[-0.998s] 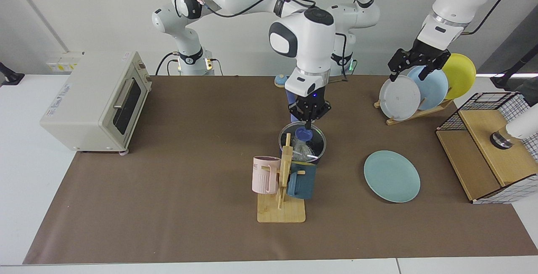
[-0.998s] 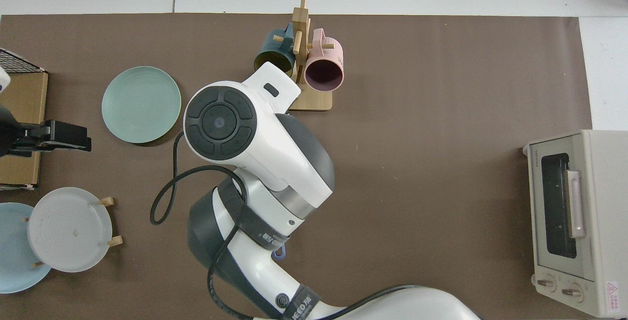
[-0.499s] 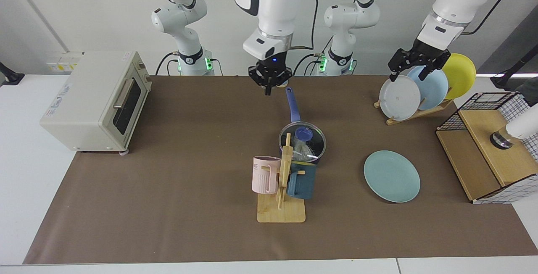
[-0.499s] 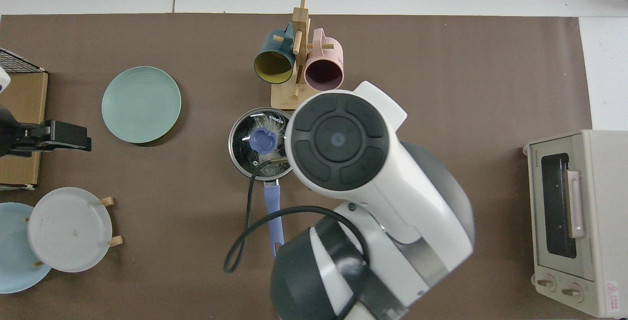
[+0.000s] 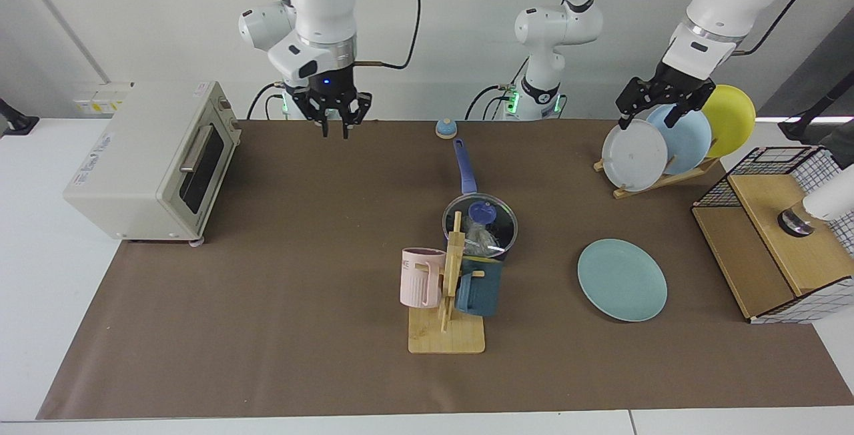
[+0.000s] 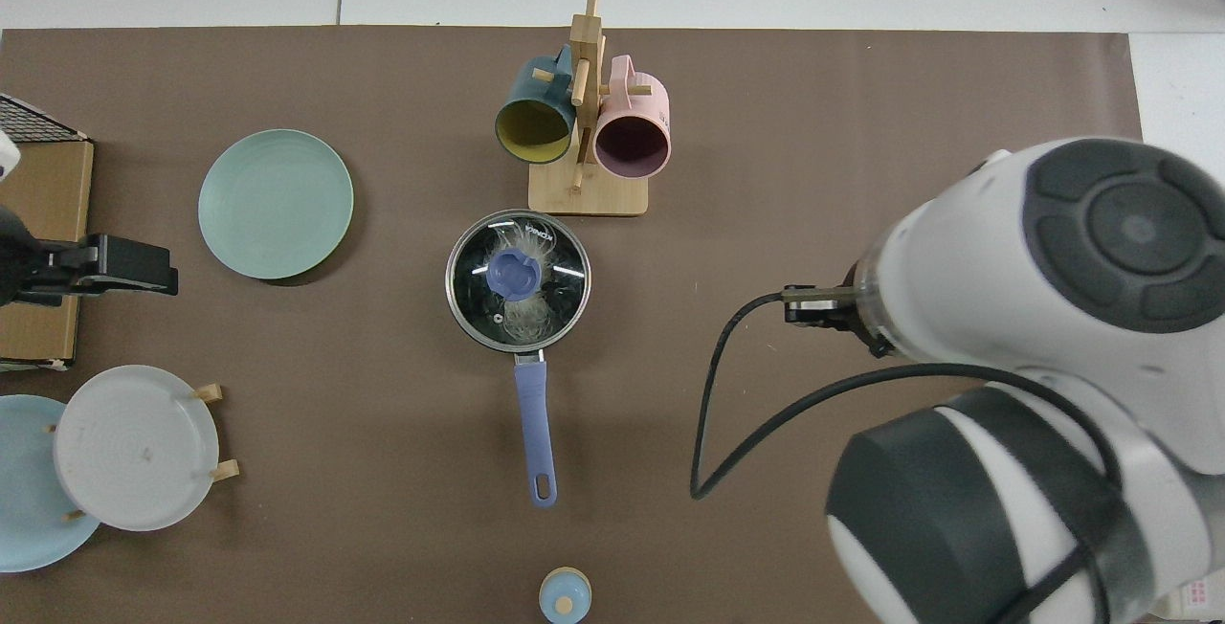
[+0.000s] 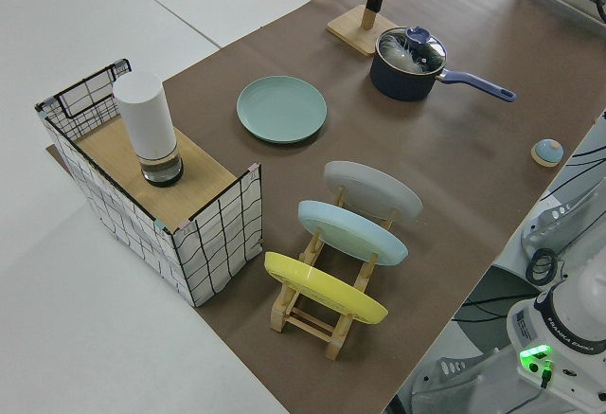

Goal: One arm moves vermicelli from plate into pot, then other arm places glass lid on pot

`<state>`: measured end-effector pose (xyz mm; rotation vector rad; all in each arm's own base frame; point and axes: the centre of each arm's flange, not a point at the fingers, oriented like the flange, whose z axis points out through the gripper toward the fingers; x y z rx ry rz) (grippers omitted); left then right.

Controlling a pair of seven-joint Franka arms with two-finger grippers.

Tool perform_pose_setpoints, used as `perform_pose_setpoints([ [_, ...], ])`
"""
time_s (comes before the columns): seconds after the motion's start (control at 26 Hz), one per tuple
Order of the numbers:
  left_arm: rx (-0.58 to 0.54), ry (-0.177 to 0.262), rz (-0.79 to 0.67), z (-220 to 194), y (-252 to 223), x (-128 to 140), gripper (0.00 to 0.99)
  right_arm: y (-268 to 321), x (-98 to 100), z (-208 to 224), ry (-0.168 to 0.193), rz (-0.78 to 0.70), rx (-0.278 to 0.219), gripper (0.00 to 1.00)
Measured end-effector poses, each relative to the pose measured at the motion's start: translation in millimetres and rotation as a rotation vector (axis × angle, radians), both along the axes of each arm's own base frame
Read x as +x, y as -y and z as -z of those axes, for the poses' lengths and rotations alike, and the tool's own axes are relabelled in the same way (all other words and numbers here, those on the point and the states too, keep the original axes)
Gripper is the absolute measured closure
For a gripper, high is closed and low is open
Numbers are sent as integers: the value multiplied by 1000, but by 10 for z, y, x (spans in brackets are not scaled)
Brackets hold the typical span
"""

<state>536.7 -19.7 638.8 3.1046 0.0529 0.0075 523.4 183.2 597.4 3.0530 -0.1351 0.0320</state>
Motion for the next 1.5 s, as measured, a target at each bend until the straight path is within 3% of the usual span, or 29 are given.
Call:
perform_pose_setpoints([
  [0.12,0,0,0,0,0,0,0,464,91,-35,1,60,7,414],
  [0.31,0,0,0,0,0,0,0,990,187,-37,-4,108,9,194],
  [0.35,0,0,0,0,0,0,0,1080,197,-40,-5,109,9,93],
  [0.42,0,0,0,0,0,0,0,1265,201,-52,-13,107,8,26],
  [0.73,0,0,0,0,0,0,0,1896,160,-99,-26,102,12,13],
  [1.5,0,0,0,0,0,0,0,1648,326,-211,-1,60,33,13],
])
